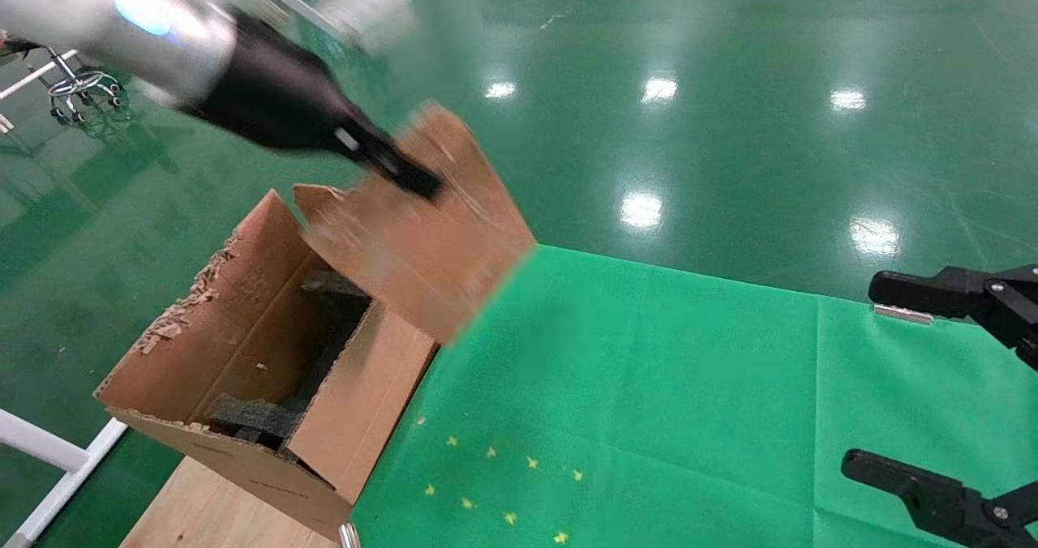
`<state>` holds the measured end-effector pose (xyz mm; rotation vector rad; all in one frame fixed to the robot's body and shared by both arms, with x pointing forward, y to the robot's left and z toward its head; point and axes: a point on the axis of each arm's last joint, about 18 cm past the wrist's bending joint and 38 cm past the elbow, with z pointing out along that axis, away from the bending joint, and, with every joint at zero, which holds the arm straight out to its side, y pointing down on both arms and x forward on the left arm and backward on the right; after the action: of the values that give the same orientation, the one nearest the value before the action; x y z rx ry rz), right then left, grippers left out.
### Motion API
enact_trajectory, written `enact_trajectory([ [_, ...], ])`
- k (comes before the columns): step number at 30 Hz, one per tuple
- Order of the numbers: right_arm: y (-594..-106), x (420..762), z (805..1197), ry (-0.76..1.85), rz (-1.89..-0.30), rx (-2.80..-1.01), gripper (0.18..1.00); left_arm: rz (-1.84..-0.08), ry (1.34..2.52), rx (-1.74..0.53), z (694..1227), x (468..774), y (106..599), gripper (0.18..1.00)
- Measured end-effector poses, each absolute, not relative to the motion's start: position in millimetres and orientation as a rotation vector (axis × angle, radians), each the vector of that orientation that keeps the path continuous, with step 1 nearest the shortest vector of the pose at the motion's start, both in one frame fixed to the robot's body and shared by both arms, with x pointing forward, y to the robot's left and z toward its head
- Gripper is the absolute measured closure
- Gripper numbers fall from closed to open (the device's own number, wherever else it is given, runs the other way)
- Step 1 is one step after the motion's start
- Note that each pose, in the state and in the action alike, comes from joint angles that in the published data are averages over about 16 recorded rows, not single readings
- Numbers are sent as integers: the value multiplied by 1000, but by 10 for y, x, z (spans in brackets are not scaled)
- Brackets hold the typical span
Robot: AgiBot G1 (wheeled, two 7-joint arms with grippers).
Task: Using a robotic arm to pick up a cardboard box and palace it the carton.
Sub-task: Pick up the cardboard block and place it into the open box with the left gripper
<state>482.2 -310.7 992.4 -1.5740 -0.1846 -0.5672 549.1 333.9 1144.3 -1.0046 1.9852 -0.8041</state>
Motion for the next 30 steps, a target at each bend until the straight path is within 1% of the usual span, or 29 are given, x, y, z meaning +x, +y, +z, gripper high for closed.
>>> enact_trajectory([
  [4,-3107,4822,9924,-185,-567,-1574,187,-790,1895,-1032,11623,5400,3763,837],
  [9,-3107,4823,9924,-185,-567,-1574,179,-752,1831,-1101,11588,5403,4265,841],
  [20,-3107,4823,9924,-185,-567,-1574,178,-654,1778,-1311,10866,5691,5170,844],
  [30,-3107,4823,9924,-185,-567,-1574,178,-594,1720,-1421,10320,5874,5695,845],
])
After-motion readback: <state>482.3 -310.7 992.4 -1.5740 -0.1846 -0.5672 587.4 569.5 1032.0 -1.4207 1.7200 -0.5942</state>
